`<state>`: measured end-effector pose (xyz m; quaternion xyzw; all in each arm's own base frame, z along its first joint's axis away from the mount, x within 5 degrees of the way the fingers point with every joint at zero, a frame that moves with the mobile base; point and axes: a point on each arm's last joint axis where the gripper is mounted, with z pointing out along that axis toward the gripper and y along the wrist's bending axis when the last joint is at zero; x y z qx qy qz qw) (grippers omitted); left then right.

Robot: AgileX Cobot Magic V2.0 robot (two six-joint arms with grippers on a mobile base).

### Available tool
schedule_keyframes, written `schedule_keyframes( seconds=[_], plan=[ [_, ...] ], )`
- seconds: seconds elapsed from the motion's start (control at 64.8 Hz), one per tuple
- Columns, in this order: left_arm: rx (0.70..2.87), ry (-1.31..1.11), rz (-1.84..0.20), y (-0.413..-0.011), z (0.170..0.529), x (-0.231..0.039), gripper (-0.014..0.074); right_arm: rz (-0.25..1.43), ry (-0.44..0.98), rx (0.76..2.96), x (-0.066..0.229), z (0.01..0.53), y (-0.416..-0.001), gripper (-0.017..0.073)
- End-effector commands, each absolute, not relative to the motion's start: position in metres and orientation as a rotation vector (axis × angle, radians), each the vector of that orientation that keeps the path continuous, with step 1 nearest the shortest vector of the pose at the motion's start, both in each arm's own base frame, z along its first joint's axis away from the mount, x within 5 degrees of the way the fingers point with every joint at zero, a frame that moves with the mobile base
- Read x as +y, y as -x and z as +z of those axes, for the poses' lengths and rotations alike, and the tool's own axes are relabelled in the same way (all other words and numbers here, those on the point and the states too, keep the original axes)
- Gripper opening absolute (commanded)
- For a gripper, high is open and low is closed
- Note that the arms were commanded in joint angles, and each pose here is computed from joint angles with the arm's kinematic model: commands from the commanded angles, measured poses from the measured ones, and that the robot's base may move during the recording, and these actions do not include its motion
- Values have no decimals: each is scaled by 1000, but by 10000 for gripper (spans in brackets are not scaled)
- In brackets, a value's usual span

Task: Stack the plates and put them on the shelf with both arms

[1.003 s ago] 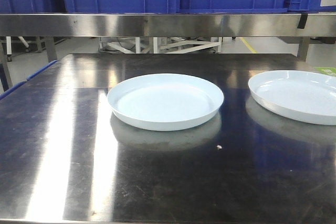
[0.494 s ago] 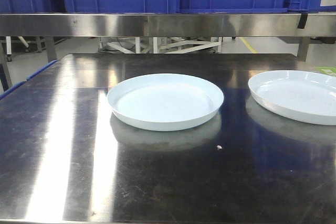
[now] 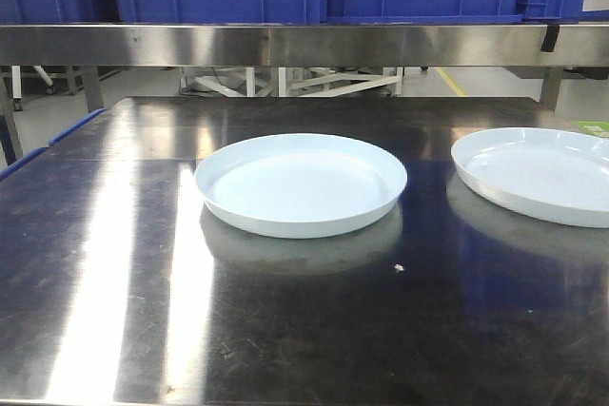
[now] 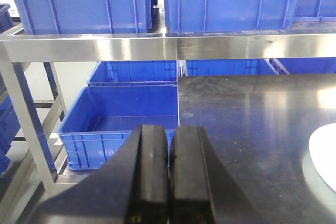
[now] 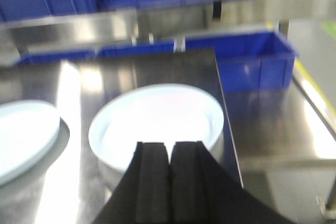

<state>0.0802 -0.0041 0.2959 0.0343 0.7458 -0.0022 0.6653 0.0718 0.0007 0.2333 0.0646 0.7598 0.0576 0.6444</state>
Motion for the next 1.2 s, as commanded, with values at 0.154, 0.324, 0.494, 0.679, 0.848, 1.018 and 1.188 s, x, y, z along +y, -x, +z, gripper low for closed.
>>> schedule_keyframes(
  seconds=[0.154,0.324,0.494,0.679,0.848,1.018,1.188],
  plan=[
    [1581,-55,-15,-80,312,-4,82,127,-162,1891,0,271,-115,48],
    [1581,-55,-15,-80,312,-4,82,129,-173,2025,0,271,-139,48],
    [1581,-55,-15,-80,312,-4,82,129,-176,2279,1,272,-168,48],
    [1581,-55,-15,-80,312,-4,82,130,-173,2419,0,278,-204,48],
    [1581,-55,-15,-80,312,-4,82,113,-175,2472,-14,285,-240,66],
    [1581,-55,-15,-80,312,-4,82,89,-232,2528,-38,289,-278,248],
    [1581,-55,-15,-80,312,-4,82,70,-237,2602,-51,282,-319,344]
  ],
)
